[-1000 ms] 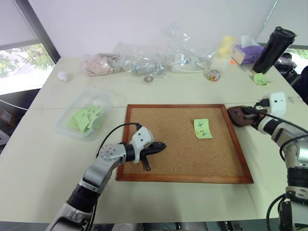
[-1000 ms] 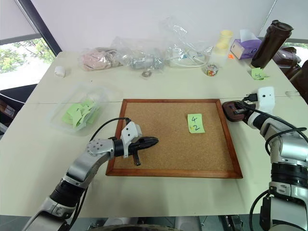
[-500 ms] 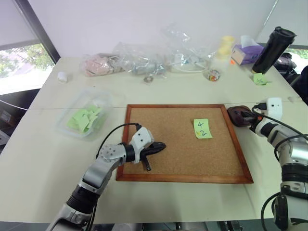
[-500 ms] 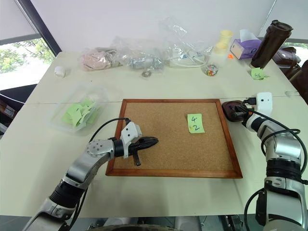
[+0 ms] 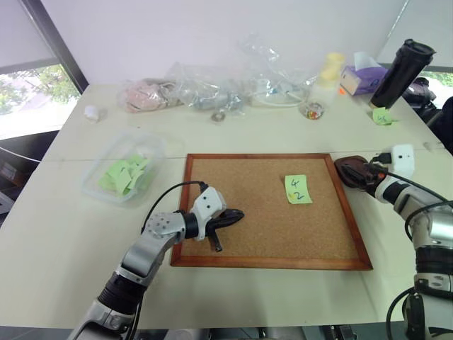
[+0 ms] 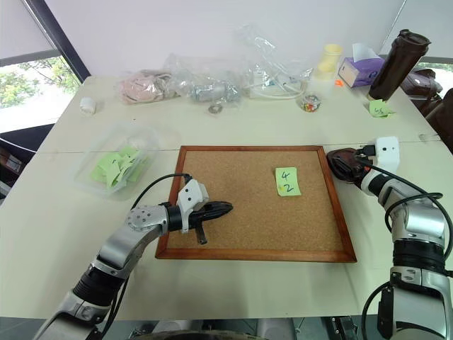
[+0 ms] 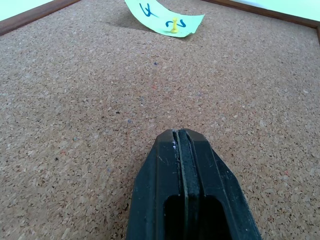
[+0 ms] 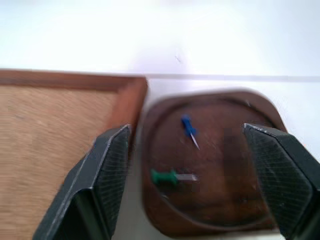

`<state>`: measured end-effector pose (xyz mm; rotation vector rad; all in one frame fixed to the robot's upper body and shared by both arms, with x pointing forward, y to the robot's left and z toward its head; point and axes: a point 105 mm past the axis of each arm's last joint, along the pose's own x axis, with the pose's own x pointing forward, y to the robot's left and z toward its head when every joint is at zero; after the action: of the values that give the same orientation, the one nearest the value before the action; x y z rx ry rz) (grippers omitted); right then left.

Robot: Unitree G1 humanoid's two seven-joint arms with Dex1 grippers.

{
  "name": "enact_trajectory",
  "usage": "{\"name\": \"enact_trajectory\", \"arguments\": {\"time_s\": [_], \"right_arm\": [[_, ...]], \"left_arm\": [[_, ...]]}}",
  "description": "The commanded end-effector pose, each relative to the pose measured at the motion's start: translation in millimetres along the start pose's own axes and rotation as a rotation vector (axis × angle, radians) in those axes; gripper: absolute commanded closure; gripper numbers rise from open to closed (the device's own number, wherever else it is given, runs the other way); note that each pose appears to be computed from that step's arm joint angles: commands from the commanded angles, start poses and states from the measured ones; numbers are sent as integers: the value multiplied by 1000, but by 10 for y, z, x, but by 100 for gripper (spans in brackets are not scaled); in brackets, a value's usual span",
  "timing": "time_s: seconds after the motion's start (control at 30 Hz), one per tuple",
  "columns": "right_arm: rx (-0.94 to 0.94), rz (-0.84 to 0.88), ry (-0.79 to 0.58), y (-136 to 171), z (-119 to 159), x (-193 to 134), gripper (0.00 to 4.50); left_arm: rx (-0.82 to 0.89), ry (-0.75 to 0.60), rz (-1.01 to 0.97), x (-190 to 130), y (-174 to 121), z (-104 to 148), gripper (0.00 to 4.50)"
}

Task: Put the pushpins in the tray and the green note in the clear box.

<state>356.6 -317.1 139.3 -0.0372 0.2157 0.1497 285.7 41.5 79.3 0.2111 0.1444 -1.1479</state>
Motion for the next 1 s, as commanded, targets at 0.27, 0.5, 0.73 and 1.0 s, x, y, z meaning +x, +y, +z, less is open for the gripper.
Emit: {"name": "enact_trajectory", "arguments": {"time_s": [0.27, 0.5, 0.73, 1.0], "right_arm": [[-61, 119, -114, 255, 525, -169, 80], [-168, 487, -24, 1037, 301, -339, 80], [-216, 561, 41, 1313, -34, -299, 80], [-218, 536, 64, 1309, -230, -200, 80]], "left_arm": [[-5, 25, -16, 17, -13, -58, 450], [-3, 26, -15, 18, 6, -53, 450], [1, 31, -10, -4, 13, -55, 450], [8, 35, -7, -16, 21, -54, 450]]}}
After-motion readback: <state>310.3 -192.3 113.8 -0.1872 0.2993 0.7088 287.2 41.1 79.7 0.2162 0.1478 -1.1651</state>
